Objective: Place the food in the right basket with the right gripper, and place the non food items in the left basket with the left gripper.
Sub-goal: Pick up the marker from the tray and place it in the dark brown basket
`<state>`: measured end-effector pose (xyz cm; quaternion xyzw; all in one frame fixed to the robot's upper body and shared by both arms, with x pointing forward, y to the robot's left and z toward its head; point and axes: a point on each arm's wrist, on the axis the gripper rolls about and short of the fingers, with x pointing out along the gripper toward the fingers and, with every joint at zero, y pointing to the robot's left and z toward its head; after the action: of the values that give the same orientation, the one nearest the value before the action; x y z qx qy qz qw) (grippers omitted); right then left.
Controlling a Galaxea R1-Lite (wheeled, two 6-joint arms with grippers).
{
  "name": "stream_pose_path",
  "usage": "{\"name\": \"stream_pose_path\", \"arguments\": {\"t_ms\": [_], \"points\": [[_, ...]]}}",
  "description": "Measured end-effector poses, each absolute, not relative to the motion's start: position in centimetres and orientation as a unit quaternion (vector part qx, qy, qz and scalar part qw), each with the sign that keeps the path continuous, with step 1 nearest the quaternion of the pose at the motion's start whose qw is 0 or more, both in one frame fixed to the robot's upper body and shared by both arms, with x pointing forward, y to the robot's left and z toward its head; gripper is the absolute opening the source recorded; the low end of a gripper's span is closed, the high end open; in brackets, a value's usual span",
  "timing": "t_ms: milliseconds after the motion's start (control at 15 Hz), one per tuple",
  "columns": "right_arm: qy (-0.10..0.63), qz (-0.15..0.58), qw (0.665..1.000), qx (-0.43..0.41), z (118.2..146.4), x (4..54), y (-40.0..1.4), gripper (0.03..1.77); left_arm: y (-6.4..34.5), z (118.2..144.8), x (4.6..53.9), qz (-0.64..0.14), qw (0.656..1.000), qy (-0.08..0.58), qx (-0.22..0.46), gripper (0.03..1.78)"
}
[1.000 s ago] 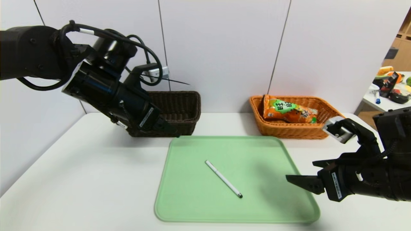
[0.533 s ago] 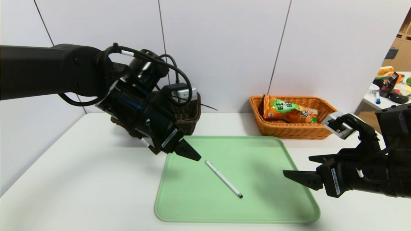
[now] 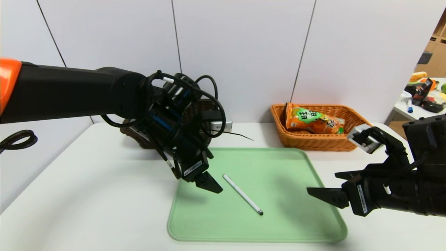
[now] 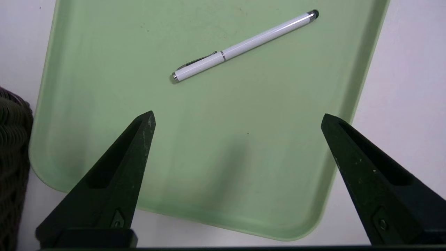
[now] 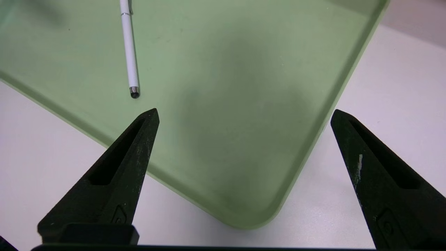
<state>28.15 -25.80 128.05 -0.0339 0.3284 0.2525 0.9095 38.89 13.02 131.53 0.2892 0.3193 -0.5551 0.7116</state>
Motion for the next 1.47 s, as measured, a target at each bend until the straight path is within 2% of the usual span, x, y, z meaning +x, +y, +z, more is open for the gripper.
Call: {"name": "stream_pose_path", "arguments": {"t_ms": [133, 267, 667, 933, 1200, 1467], "points": [[0.334, 0.25, 0.908, -0.034, 127.7, 28.0, -25.9, 1.7, 12.8, 130.9, 39.1, -0.583, 0.687, 0.295, 0.317, 1.69], [0.338, 0.246, 0.908, -0.034, 127.5, 27.9, -26.1, 1.7, 12.5, 130.6, 39.2, -0.609, 0.673, 0.278, 0.314, 1.69], [0.338, 0.244, 0.908, -0.034, 127.4, 27.5, -26.3, 1.7, 10.9, 129.5, 39.1, -0.645, 0.652, 0.272, 0.293, 1.69], [0.338, 0.245, 0.908, -0.033, 127.4, 27.5, -26.3, 1.7, 9.7, 128.6, 40.3, -0.68, 0.645, 0.218, 0.272, 1.69], [0.339, 0.244, 0.908, -0.033, 127.4, 27.5, -26.3, 1.7, 9.2, 126.8, 41.0, -0.709, 0.613, 0.178, 0.301, 1.69], [0.343, 0.243, 0.907, -0.032, 127.2, 27.4, -26.3, 1.7, 8.7, 126.0, 41.2, -0.73, 0.592, 0.16, 0.3, 1.69]]}}
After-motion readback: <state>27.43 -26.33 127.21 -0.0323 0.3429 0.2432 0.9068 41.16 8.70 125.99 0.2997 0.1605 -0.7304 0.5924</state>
